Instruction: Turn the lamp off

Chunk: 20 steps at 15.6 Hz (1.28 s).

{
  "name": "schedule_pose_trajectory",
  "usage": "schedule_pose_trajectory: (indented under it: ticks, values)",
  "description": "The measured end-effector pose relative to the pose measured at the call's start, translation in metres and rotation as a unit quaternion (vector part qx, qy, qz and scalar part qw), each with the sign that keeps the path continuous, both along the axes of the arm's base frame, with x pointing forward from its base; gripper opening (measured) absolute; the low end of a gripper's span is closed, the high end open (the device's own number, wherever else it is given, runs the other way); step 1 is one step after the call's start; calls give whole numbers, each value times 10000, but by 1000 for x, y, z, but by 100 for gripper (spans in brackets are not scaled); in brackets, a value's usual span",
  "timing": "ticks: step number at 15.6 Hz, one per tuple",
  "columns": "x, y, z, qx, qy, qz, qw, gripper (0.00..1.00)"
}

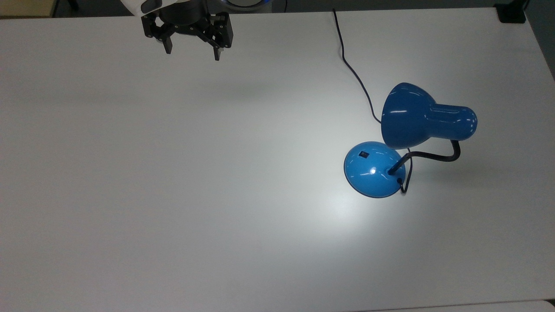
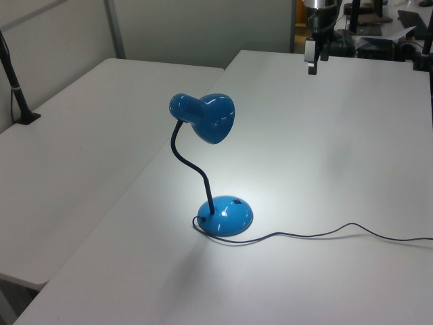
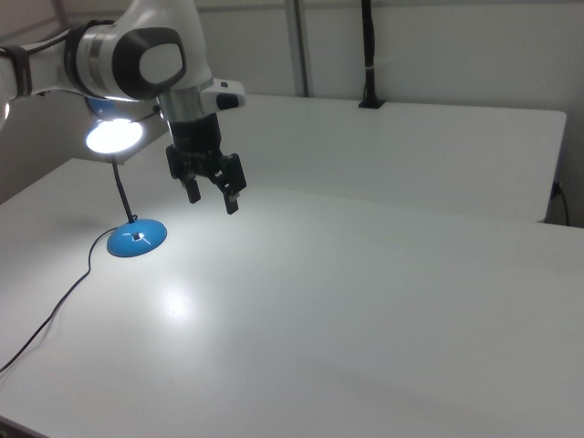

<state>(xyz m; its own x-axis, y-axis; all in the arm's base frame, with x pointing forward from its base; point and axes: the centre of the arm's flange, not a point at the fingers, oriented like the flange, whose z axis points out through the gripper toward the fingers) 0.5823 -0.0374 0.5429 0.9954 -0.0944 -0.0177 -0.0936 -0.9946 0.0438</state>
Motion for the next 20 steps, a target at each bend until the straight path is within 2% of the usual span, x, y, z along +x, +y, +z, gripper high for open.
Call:
schedule_pose_trajectory:
  ticks: [5, 9, 13, 20]
  values:
    - [-2, -12, -1, 196, 29, 288, 9994, 41]
    - [-2, -10, -1, 297, 20, 292, 9991, 2]
    - [-1, -9, -1, 603, -13, 194, 9980, 1]
    - [4, 7, -18, 1560, 63, -29, 9877, 1]
